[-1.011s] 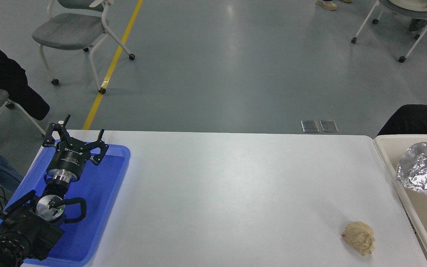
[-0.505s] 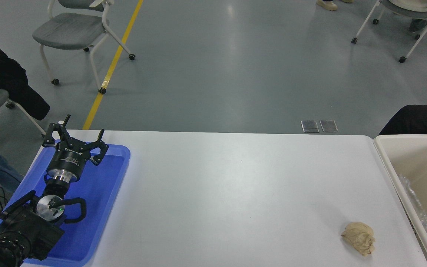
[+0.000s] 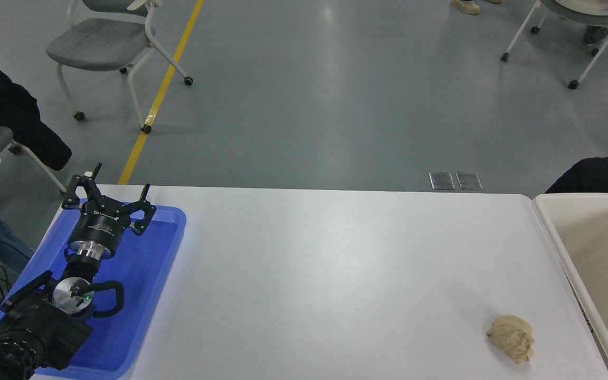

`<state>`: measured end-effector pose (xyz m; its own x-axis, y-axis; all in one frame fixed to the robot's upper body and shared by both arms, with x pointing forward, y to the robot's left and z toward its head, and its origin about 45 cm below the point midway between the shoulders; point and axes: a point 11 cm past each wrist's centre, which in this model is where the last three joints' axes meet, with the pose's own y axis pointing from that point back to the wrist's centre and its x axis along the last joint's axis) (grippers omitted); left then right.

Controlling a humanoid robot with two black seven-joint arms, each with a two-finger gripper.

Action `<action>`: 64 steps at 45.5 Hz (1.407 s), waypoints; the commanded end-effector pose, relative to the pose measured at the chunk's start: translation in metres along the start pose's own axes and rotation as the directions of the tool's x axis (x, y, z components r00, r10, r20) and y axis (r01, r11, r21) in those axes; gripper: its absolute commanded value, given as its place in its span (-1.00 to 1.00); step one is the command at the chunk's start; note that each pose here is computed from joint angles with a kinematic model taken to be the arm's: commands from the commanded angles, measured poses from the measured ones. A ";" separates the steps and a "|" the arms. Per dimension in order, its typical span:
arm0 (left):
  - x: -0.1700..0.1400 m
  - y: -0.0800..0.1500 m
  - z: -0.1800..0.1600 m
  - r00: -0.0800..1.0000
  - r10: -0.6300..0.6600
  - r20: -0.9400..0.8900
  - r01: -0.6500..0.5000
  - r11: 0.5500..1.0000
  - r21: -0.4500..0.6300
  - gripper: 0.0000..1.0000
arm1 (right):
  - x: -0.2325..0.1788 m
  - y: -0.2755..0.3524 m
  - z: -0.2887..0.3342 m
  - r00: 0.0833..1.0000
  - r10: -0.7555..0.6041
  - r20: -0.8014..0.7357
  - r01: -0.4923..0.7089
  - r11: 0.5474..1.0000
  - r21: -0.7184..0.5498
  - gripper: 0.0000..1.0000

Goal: Pick up foil plate and place in dustbin

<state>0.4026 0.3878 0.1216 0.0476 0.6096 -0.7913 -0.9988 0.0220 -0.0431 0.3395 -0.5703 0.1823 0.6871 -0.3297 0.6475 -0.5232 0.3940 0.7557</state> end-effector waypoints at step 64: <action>0.002 0.001 0.002 1.000 0.005 0.005 -0.005 1.000 -0.002 1.00 | -0.019 0.284 -0.323 0.666 -0.414 -0.620 0.612 0.779 0.136 1.00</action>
<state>0.4011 0.3908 0.1210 0.0429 0.6131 -0.7889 -0.9990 0.0182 -0.0402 0.3484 -0.1743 0.3321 0.9799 0.1805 0.0846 -0.0875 0.0082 0.9961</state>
